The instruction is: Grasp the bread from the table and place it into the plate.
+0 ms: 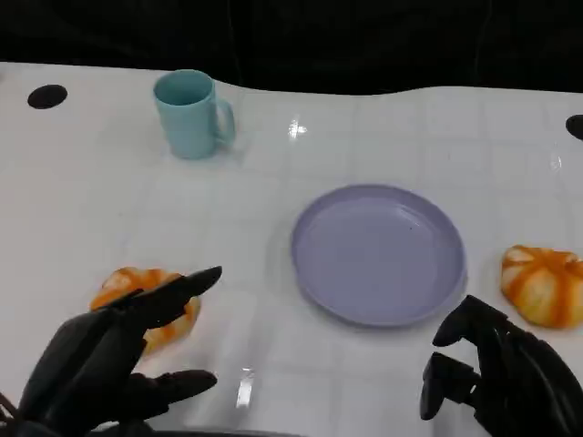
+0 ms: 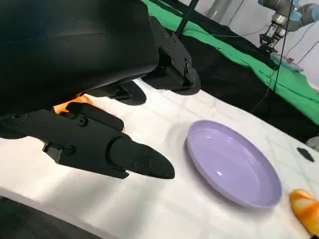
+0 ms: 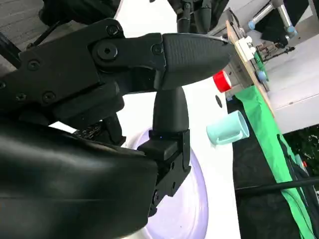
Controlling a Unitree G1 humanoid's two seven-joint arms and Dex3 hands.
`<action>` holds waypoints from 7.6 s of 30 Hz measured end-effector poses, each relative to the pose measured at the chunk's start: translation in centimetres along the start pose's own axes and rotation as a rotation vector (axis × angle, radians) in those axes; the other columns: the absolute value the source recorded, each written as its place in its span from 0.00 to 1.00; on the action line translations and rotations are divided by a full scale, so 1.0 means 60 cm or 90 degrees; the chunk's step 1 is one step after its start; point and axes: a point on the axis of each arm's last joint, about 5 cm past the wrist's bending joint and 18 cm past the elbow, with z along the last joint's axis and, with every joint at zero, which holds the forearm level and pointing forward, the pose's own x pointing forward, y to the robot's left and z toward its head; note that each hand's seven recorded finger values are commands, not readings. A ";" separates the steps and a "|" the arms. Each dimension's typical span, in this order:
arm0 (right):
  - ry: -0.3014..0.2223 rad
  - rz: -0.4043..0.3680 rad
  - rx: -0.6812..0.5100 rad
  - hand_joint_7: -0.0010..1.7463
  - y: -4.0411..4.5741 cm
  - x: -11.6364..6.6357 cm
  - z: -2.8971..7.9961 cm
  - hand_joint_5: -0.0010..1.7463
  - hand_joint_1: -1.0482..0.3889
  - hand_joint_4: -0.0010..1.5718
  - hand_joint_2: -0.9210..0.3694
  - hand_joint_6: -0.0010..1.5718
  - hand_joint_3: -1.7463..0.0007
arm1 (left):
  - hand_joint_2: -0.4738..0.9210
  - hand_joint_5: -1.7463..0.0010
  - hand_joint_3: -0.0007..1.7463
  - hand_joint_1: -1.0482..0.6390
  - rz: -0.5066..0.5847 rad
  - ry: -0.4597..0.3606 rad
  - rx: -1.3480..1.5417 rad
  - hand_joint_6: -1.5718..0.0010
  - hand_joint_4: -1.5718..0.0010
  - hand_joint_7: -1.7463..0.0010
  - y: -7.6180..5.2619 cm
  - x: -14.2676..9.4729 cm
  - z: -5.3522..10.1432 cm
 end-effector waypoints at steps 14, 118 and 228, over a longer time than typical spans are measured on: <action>-0.001 0.000 -0.005 1.00 0.001 0.000 0.000 1.00 0.35 0.46 0.00 0.28 0.75 | 0.97 1.00 0.00 0.38 -0.006 0.068 0.178 0.89 0.94 1.00 -0.002 0.001 0.008; -0.012 0.001 0.002 0.99 0.004 0.004 -0.002 1.00 0.35 0.46 0.00 0.28 0.74 | 1.00 0.00 0.29 0.39 -0.115 0.117 0.267 0.67 0.53 0.00 -0.042 0.180 -0.119; -0.013 0.029 0.024 1.00 0.024 0.005 -0.008 1.00 0.35 0.48 0.00 0.29 0.74 | 0.72 0.00 0.62 0.48 -0.081 -0.182 0.125 0.56 0.42 0.00 -0.077 0.279 0.066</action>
